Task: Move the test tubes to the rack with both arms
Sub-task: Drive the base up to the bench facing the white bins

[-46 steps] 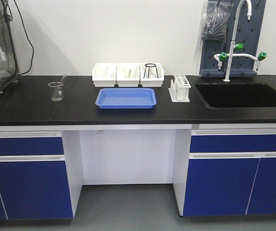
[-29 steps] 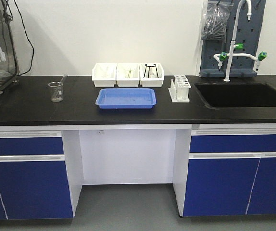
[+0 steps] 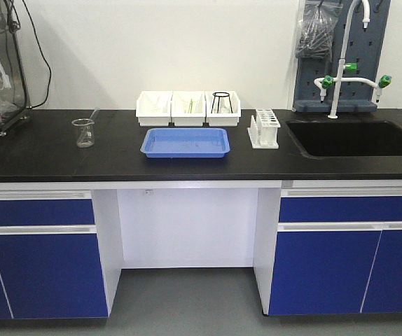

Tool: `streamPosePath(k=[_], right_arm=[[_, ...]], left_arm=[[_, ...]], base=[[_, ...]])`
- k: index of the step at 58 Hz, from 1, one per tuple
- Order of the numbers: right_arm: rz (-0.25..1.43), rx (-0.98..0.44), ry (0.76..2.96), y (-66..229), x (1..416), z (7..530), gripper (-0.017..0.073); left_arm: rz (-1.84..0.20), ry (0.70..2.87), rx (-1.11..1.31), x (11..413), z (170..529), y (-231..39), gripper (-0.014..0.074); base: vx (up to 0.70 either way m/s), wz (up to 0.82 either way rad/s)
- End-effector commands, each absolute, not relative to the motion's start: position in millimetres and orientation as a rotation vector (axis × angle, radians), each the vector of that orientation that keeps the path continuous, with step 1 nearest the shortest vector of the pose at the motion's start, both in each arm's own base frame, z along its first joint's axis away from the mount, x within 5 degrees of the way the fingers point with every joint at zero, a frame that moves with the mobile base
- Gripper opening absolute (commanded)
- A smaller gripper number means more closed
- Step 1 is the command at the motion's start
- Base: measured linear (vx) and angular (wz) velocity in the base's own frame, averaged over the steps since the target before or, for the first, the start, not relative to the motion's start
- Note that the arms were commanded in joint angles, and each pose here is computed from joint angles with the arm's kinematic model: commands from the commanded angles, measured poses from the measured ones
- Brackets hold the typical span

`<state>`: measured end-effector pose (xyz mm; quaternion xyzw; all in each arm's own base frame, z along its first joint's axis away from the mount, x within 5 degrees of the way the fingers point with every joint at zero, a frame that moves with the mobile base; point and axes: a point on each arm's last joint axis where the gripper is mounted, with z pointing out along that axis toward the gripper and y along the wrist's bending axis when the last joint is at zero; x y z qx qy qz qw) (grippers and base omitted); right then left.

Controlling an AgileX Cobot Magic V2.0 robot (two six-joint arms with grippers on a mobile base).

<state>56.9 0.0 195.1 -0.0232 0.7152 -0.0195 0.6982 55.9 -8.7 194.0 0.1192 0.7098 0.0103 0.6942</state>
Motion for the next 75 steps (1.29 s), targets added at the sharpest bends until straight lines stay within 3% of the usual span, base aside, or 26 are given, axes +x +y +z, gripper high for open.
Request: streamPosePath(k=[1,75], right_arm=[[-0.050,-0.059,1.523,0.4,56.7,198.6,-0.0008],[-0.050,-0.059,1.523,0.4,56.7,198.6,-0.0008]], left_arm=[[0.014,1.518,0.246,56.0,193.4,-8.6,-0.0021],[0.014,1.518,0.246,56.0,193.4,-8.6,-0.0021]], base=[[0.01,0.02],[0.10,0.08]])
